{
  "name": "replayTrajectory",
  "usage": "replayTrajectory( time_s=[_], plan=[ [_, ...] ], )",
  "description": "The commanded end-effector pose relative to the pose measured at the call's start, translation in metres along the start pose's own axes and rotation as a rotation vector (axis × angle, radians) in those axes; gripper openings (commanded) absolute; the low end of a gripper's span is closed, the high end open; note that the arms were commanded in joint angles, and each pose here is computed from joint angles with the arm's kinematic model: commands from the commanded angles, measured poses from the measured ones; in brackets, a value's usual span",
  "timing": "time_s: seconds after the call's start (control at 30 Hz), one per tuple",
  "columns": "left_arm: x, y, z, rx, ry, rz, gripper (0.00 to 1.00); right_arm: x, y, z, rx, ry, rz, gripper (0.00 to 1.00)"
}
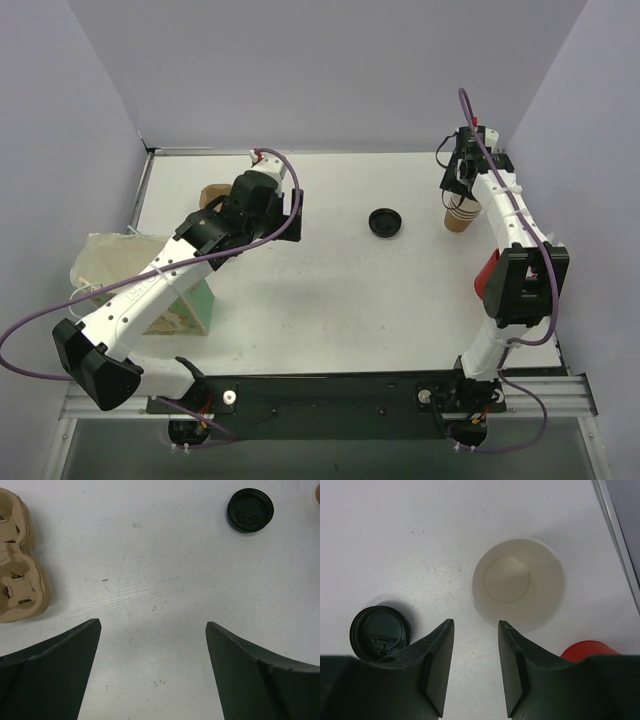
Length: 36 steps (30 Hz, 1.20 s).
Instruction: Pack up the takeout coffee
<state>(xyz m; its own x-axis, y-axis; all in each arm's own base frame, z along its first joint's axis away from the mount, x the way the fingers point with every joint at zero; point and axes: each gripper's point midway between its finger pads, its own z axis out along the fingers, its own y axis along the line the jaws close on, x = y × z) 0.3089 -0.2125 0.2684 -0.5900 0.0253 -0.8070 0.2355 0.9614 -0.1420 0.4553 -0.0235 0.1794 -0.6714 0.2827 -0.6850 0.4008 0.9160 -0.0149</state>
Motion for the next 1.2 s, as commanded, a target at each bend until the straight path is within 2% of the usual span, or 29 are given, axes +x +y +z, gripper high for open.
replayTrajectory(
  time_s=[0.0,0.43,1.0,1.17],
  plan=[
    [-0.008,0.003,-0.008,0.006,-0.021,0.012,0.97,-0.006,0.002,0.013,-0.029,0.005,-0.025,0.35],
    [-0.010,0.004,-0.007,-0.008,-0.005,0.037,0.97,-0.006,-0.010,0.040,-0.028,0.044,0.003,0.24],
    [-0.009,0.003,0.003,-0.023,0.018,0.053,0.97,-0.002,-0.011,0.053,-0.035,0.079,0.015,0.22],
    [-0.008,0.006,0.002,-0.034,0.016,0.058,0.97,-0.004,-0.013,0.054,-0.029,0.082,0.020,0.16]
  ],
)
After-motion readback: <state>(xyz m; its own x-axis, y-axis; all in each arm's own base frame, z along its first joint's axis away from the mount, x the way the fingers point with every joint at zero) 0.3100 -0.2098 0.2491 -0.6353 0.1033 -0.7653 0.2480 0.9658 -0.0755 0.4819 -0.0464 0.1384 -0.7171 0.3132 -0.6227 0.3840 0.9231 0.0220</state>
